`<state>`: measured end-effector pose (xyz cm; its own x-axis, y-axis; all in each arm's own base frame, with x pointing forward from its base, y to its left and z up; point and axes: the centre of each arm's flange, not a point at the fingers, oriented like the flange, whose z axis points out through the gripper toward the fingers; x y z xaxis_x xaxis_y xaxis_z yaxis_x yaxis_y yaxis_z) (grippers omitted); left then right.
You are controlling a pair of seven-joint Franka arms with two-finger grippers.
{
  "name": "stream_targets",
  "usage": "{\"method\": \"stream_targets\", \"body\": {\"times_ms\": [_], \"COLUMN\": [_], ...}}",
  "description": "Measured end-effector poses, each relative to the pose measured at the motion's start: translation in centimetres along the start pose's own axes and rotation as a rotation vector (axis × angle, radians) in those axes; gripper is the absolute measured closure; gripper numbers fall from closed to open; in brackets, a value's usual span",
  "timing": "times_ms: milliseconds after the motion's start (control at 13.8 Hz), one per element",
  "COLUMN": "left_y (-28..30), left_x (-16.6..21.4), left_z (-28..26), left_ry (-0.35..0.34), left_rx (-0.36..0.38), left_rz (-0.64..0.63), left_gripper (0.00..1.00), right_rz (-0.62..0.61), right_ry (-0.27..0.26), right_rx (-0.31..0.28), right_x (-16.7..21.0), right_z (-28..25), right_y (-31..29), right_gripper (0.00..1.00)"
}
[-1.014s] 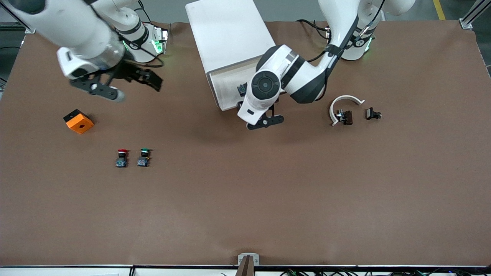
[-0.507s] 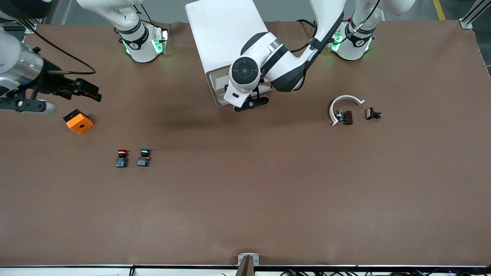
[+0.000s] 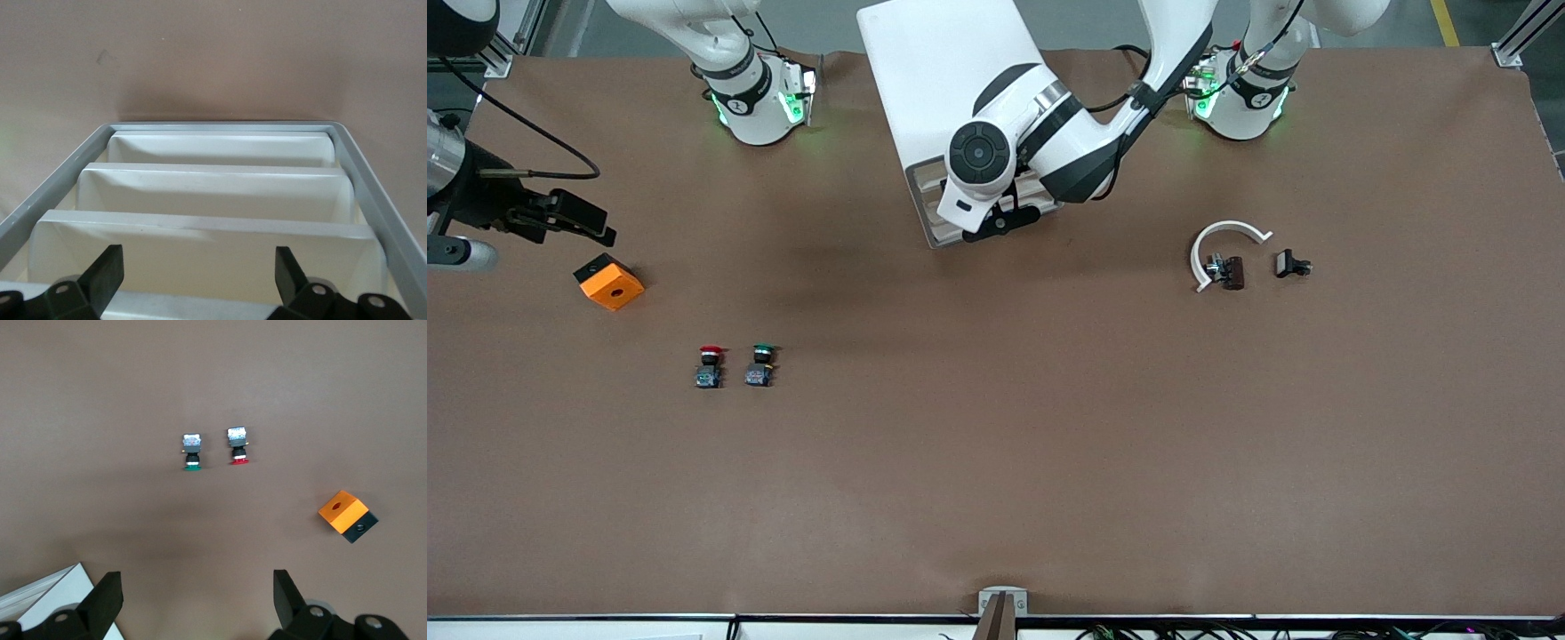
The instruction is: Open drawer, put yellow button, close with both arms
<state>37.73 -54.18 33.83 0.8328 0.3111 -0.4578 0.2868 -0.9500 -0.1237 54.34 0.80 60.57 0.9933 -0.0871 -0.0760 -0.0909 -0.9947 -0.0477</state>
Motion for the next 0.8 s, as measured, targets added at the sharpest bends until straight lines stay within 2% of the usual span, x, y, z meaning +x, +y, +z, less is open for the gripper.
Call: {"method": "stream_targets", "body": {"times_ms": [145,290,435,580,797], "left_y": [-1.2,-4.6,-8.9,-12.1,-16.6], "left_x": [3.6,10.1,15.8,19.4,22.9], "left_z": [-2.9,-8.6,-12.8,-15.5,-19.3], "left_ry": [0.050,0.168,0.290,0.384,0.428], "left_rx": [-0.035,-0.076,-0.068,-0.051,-0.069], "left_rz": [-0.044,-0.098,-0.142,-0.187,-0.197], "left_gripper": [0.00,0.00,0.00,0.00,0.00], "right_rz": [-0.002,-0.003,-0.001,0.004,0.018], "right_ry": [0.019,0.032,0.038,0.048,0.054], "right_rx": [-0.003,-0.003,-0.005,-0.005,-0.004], "right_x": [0.0,-0.1,-0.1,-0.1,0.0], "right_z": [-0.9,-1.5,-1.8,-2.3,-2.6], "right_y": [0.0,-0.1,0.0,0.3,1.1], "right_gripper": [0.00,0.00,0.00,0.00,0.00]}}
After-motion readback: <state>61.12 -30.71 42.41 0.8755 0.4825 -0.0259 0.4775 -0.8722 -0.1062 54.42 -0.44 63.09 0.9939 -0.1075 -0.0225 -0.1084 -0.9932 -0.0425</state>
